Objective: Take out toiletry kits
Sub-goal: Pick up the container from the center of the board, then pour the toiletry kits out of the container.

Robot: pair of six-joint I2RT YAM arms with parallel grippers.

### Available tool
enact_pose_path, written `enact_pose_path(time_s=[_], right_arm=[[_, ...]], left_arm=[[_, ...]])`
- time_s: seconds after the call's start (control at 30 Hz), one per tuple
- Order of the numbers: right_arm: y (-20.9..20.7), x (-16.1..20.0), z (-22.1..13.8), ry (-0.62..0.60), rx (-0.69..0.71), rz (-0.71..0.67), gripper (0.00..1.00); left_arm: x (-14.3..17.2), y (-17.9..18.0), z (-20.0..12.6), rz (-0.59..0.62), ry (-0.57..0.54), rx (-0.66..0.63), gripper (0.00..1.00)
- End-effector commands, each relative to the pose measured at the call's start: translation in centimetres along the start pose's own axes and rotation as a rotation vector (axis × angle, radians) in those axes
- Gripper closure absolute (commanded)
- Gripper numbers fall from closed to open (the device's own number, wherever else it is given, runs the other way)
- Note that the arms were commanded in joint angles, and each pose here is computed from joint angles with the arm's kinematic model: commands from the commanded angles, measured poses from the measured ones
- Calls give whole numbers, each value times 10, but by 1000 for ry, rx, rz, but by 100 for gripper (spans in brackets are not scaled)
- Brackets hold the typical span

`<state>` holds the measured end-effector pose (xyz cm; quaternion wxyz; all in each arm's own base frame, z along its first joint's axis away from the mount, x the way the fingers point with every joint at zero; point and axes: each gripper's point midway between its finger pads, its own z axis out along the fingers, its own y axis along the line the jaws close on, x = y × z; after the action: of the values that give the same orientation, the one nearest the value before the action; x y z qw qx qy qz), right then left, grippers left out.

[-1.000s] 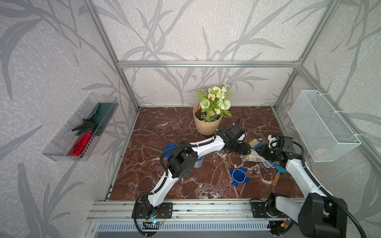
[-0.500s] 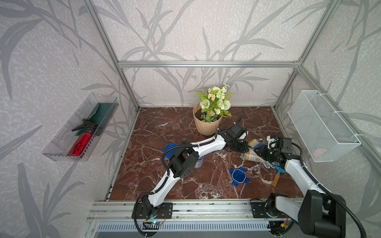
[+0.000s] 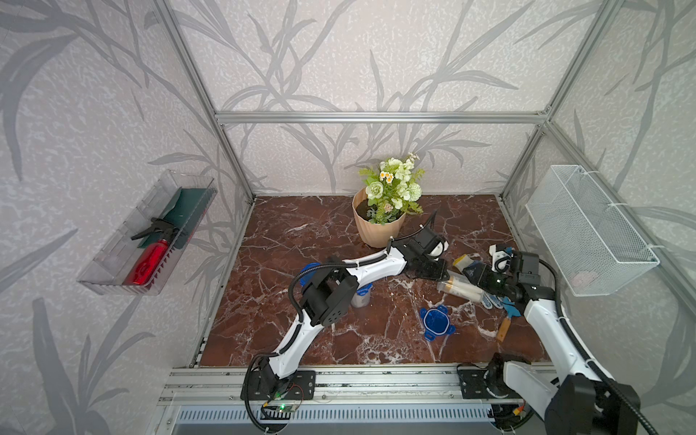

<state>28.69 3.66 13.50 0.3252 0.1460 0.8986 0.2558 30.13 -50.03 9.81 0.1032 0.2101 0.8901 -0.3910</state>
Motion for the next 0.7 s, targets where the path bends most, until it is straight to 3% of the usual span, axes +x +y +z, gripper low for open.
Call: enact_pose_path(time_s=[0.0, 0.3, 0.37, 0.53, 0.67], right_arm=[[11, -3, -15, -19, 53, -131, 42], [58, 12, -4, -20, 148, -617, 33], [75, 18, 7, -18, 149, -749, 0], [101, 23, 36, -4, 237, -1049, 1], [114, 16, 51, -20, 235, -1135, 1]], left_arm=[[-13, -16, -41, 19, -46, 50, 100], [-19, 7, -78, -8, -85, 56, 100], [-19, 17, -80, -19, -85, 45, 100], [-14, 30, -86, -17, -64, 23, 100], [-8, 37, -88, -8, -36, 14, 100]])
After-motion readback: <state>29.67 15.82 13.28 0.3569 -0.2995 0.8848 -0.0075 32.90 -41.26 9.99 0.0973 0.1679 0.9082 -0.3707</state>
